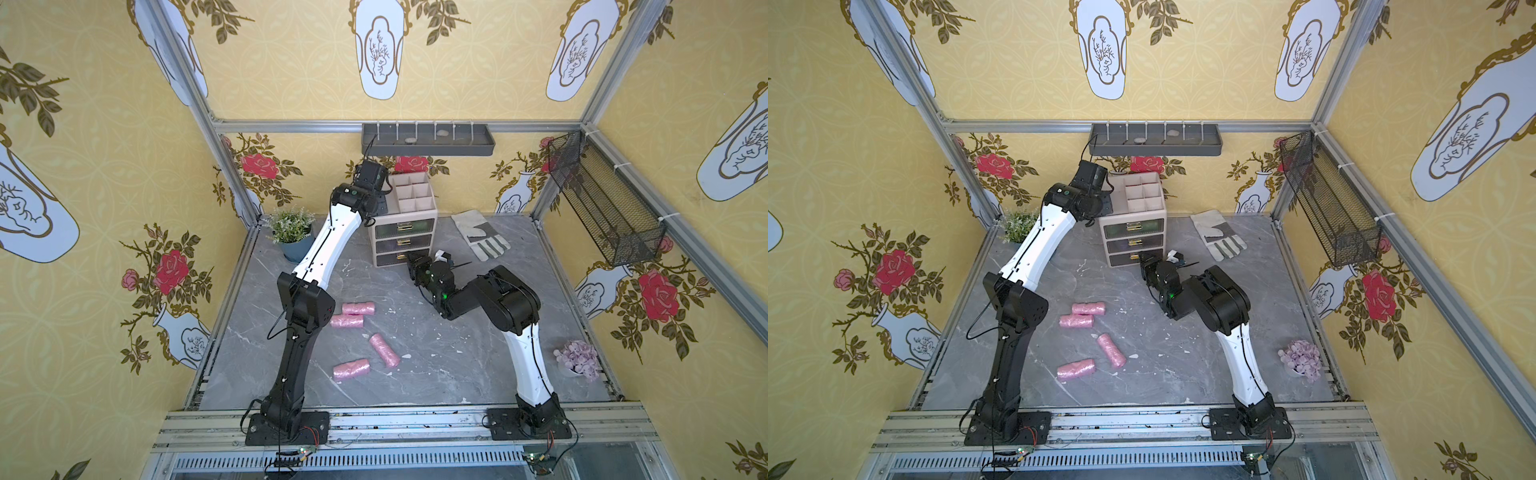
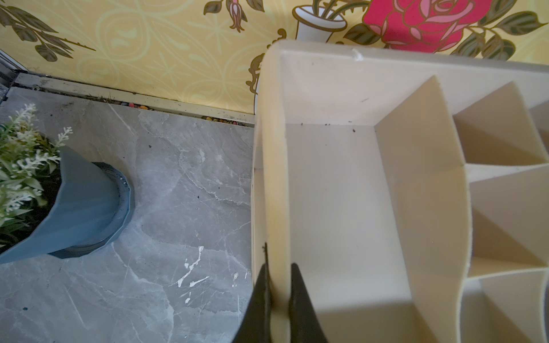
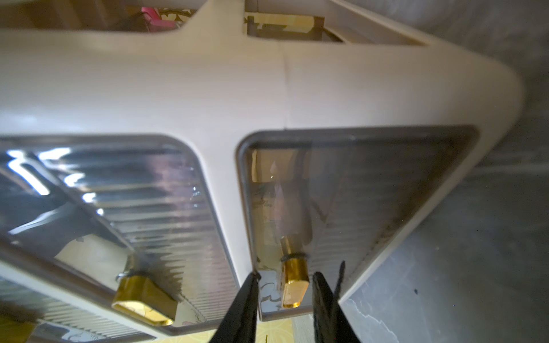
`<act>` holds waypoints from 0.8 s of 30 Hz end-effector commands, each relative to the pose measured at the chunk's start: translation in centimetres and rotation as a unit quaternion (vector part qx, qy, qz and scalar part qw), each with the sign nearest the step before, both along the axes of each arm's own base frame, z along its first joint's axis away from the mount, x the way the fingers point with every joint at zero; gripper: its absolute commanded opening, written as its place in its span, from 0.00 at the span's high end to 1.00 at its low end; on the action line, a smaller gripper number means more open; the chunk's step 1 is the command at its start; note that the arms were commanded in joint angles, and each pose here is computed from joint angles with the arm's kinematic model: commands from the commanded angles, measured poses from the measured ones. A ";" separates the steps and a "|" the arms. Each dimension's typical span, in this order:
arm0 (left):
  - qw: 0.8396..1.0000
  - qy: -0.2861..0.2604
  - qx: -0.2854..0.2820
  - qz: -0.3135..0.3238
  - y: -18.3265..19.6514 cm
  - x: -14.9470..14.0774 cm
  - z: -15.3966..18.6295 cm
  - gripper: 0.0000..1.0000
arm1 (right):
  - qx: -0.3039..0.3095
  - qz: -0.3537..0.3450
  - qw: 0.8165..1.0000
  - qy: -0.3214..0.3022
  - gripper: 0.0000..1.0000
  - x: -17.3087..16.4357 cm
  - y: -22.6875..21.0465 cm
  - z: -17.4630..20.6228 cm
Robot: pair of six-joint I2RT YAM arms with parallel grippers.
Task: Sort the rolls of trash bags by color and place them into the drawer
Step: Open the drawer in the storage box.
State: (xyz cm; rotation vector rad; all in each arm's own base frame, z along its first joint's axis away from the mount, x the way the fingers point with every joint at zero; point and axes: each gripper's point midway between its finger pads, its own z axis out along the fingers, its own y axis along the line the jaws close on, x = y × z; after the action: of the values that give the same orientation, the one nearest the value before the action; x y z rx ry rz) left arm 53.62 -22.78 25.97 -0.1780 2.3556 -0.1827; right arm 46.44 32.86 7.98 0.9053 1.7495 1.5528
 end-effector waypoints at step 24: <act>0.999 0.030 -0.006 -0.014 -0.4 -0.9 -1.2 0.98 | 0.040 -0.038 0.998 -0.007 0.85 1.6 -0.6 2.0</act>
State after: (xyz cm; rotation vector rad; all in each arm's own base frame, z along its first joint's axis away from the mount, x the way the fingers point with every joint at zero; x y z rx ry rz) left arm 53.66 -22.81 26.01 -0.1824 2.3507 -0.1879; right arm 47.40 32.47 7.64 1.0147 1.7264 1.5370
